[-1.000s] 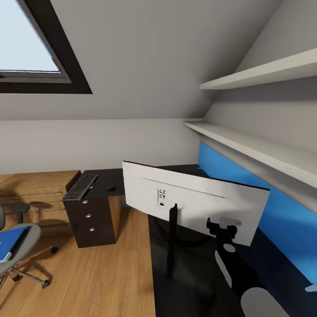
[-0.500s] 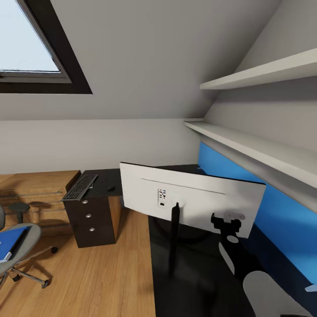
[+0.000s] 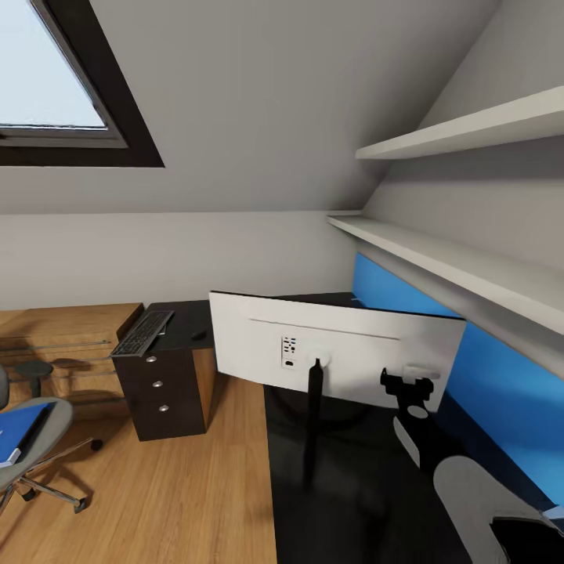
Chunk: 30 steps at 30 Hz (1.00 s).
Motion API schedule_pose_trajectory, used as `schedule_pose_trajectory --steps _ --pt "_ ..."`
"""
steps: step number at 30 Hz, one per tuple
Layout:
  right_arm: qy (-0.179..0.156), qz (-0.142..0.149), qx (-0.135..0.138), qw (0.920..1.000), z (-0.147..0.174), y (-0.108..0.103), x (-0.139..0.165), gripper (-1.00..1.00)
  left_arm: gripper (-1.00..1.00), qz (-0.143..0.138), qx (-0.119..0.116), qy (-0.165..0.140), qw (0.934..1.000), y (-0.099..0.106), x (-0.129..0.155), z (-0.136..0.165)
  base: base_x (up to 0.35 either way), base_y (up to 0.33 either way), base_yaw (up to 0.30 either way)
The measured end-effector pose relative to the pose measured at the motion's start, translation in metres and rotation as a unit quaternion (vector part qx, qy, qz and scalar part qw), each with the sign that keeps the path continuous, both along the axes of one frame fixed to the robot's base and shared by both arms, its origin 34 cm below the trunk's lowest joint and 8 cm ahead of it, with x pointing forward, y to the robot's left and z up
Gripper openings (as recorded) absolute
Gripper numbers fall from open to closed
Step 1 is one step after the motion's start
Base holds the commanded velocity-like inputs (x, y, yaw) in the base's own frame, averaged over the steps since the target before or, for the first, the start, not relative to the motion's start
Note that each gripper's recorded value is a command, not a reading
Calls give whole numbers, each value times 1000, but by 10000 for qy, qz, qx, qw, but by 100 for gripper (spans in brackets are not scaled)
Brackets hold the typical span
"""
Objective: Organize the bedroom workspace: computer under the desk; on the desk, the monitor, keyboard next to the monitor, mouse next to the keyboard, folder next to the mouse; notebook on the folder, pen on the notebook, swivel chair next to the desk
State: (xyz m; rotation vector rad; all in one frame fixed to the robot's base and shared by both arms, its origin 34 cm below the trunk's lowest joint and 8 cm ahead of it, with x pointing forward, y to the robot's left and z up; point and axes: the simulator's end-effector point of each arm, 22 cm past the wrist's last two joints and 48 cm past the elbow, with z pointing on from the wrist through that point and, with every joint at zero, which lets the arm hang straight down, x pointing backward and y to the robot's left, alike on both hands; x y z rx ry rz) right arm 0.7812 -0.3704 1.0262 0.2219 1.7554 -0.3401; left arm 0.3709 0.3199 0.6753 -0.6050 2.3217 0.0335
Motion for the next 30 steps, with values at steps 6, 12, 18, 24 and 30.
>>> schedule_pose_trajectory --steps 6,12,18,24,30 --pt "-12 -28 4 10000 12 -4 11 100 100 0 2 -3 10000 0 0 0 0 0 0" --pt "-5 -42 18 10000 19 -5 19 100 100 0 1 -2 10000 0 0 0 0 0 0" --pt "3 -51 33 10000 19 -5 20 100 100 0 0 -1 10000 0 0 0 0 0 0" --pt "11 -67 96 9999 18 -3 20 100 100 -3 1 1 10000 0 0 0 -25 0 0" --pt "273 -208 540 9980 -14 5 9 100 100 -28 6 3 10000 -1 0 0 -208 0 0"
